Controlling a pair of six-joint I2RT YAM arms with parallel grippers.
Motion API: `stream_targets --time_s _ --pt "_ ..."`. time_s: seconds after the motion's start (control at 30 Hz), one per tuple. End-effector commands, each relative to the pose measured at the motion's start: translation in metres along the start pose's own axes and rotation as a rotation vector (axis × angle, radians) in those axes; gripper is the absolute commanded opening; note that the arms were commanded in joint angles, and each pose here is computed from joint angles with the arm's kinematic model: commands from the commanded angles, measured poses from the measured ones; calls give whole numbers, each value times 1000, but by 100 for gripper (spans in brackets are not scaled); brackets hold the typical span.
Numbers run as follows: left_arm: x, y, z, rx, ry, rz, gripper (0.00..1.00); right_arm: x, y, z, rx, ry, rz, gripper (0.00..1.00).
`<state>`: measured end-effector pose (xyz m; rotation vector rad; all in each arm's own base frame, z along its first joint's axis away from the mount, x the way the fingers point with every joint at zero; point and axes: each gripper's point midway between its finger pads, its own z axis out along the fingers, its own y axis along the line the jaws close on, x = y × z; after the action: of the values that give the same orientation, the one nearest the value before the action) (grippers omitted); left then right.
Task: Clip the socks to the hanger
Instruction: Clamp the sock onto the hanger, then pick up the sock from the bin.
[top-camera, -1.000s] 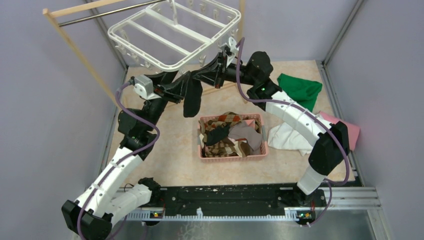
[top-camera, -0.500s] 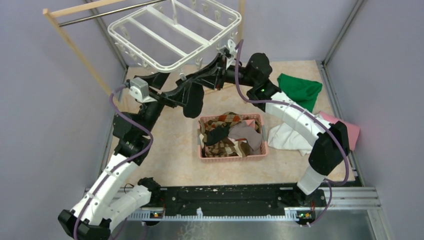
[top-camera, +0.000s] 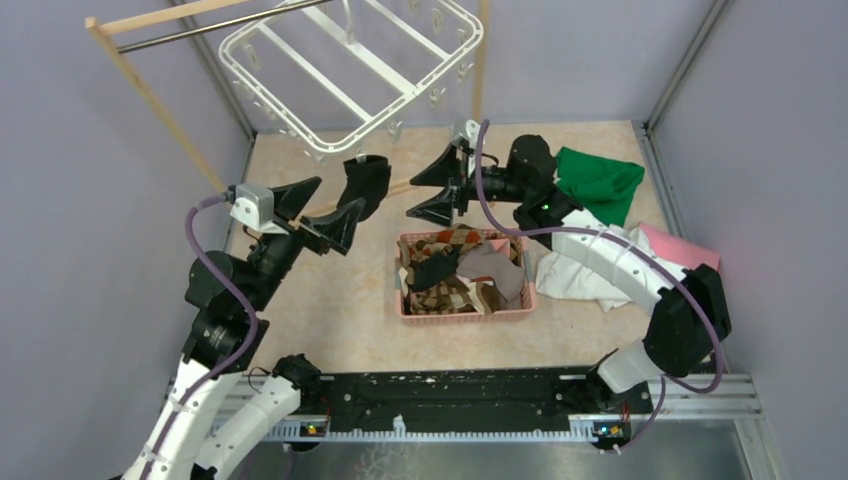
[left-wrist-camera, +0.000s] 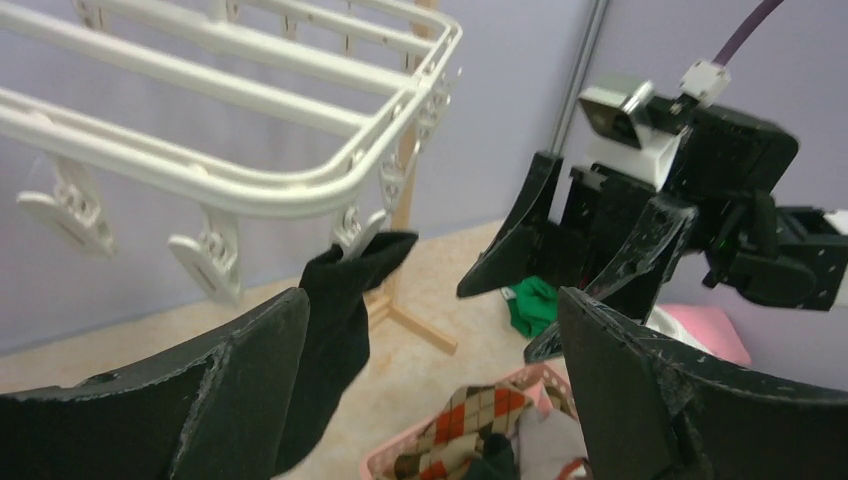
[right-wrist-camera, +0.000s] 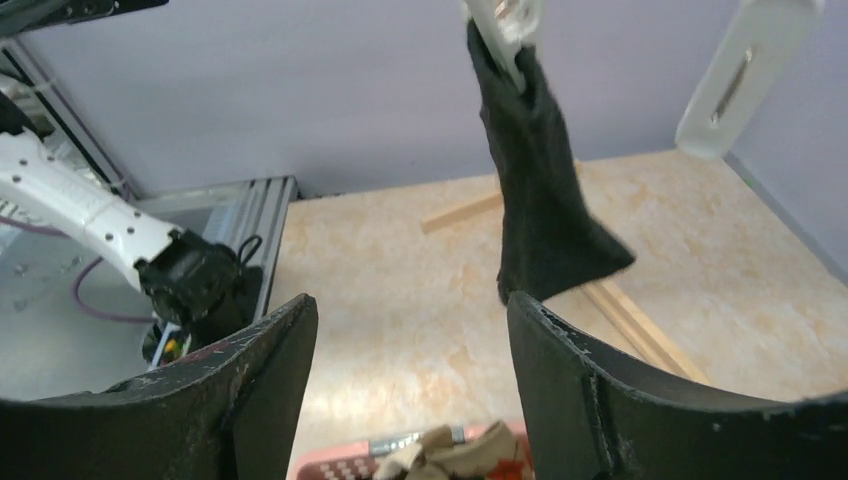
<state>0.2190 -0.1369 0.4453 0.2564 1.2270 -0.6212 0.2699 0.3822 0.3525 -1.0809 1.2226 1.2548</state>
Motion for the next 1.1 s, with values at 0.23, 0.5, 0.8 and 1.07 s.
stream_targets --time_s 0.23,0.5,0.8,1.07 --pt "108 -7 -39 -5 315 -251 99 29 -13 -92 149 140 -30 80" --pt "161 -5 -52 -68 385 -463 99 69 -17 -139 264 269 124 87" --pt "179 -19 -58 50 368 -458 95 74 -13 -189 386 415 144 91" --pt "204 -42 -73 198 468 -465 86 85 -15 -233 517 443 121 92"
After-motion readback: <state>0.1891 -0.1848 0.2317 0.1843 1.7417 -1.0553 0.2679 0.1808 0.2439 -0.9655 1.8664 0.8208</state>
